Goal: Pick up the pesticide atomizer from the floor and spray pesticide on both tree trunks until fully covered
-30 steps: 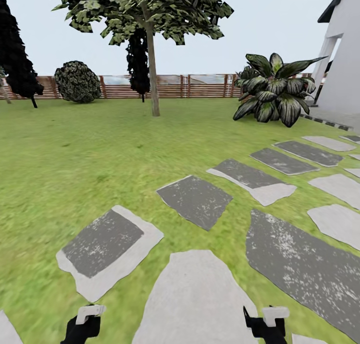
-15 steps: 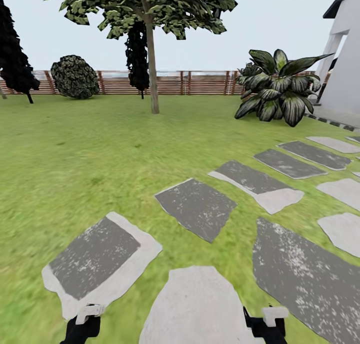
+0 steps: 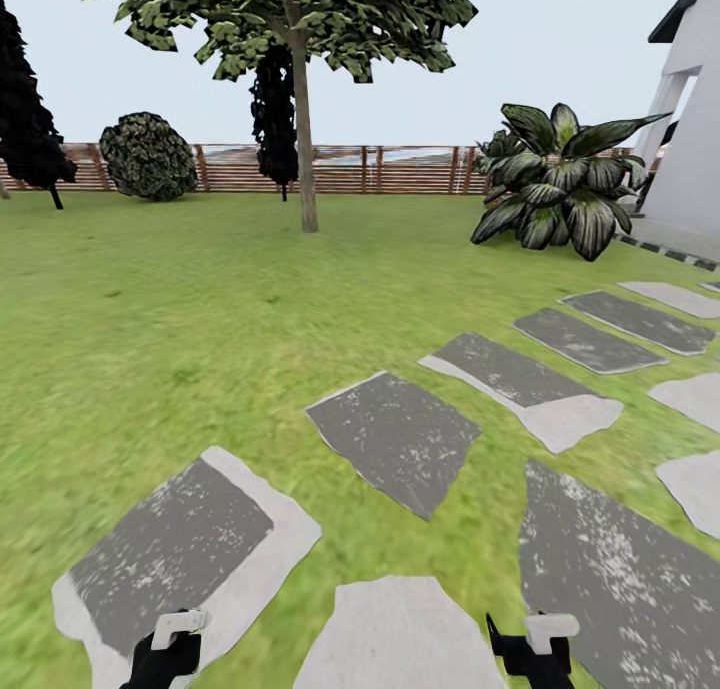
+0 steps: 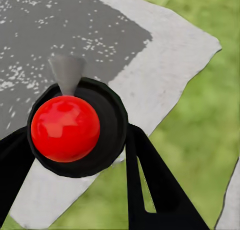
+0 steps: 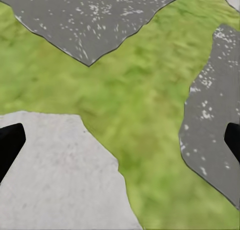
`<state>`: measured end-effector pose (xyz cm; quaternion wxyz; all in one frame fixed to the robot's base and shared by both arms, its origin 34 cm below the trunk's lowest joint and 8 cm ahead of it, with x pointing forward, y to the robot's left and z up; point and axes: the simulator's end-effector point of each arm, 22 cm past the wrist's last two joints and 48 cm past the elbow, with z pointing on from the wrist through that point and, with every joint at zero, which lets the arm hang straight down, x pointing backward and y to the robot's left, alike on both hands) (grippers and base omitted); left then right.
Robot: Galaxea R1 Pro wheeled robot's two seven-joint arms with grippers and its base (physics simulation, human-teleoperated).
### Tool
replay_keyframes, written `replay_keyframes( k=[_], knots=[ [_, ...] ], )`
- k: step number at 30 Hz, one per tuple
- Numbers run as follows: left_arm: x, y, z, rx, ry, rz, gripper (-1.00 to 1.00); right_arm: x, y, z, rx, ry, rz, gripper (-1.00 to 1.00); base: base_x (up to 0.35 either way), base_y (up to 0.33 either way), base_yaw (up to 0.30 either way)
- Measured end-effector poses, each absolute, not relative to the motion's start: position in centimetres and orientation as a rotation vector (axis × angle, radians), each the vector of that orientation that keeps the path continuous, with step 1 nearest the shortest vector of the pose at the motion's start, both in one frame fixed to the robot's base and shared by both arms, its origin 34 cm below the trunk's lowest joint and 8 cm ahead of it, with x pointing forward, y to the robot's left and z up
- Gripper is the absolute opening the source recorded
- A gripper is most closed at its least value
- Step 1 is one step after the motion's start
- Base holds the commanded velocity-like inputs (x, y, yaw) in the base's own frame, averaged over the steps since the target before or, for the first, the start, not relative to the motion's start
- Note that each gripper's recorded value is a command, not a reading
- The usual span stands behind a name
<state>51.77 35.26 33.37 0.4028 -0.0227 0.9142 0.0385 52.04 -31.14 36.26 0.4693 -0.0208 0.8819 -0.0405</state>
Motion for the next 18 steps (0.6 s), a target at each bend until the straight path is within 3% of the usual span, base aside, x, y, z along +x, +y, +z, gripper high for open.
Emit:
replay_keyframes(
  k=[18],
  knots=[
    [51.79, 35.26, 33.39, -0.057, 2.309, 0.097, -1.00, 52.06, -31.14, 36.28, -0.051, 2.161, -0.099, 1.00, 0.339, 0.000, 0.000]
  ],
)
